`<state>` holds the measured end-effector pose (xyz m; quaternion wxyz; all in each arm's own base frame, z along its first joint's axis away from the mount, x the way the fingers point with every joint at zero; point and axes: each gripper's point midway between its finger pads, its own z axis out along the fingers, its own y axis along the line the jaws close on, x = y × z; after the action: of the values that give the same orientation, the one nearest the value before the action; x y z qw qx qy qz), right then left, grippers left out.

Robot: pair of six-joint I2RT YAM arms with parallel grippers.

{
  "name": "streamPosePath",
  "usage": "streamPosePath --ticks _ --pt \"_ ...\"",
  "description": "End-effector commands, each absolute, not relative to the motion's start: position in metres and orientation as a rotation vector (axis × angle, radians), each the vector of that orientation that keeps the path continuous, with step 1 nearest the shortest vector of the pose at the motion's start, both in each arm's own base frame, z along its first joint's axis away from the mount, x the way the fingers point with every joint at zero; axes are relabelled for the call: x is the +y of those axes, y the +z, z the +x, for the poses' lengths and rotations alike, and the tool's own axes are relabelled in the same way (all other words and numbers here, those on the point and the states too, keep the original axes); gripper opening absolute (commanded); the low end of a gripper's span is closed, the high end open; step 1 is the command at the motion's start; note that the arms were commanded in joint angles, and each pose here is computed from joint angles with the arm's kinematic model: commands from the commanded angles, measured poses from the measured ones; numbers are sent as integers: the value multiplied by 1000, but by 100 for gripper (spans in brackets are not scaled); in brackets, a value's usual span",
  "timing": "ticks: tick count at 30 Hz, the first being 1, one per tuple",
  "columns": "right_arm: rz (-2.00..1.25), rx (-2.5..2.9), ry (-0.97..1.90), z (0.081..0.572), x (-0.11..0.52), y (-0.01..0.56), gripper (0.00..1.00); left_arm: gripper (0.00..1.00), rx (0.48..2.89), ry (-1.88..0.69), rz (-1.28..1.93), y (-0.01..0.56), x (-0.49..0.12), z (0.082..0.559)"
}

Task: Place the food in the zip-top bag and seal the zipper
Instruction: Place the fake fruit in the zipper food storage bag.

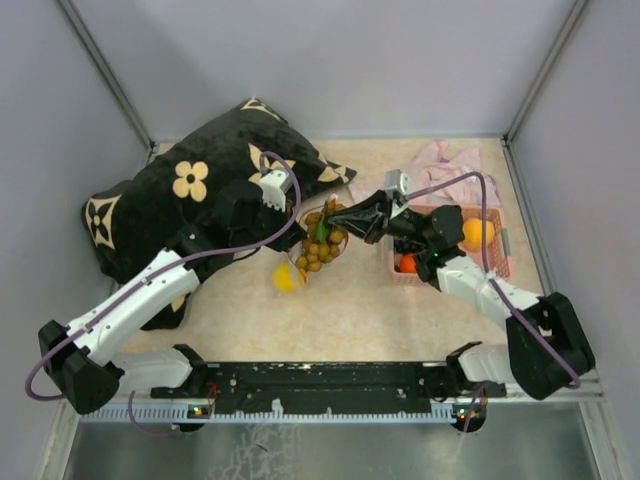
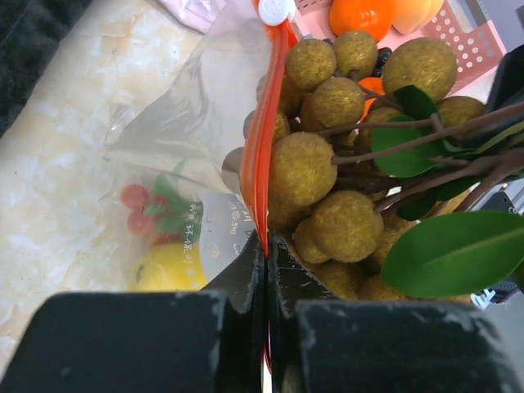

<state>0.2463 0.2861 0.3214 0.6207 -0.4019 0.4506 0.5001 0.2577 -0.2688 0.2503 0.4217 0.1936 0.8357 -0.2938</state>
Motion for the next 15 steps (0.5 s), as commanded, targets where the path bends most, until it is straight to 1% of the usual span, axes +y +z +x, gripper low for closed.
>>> streamPosePath --ticks 1,6,15 --pt "-975 857 1205 231 289 344 0 0 2035 -781 499 264 -273 256" --pt "-1012 778 1286 218 292 351 0 0 2043 -780 502 261 -273 257" --pt "-1033 709 1278 210 290 366 0 0 2058 -770 500 257 -274 258"
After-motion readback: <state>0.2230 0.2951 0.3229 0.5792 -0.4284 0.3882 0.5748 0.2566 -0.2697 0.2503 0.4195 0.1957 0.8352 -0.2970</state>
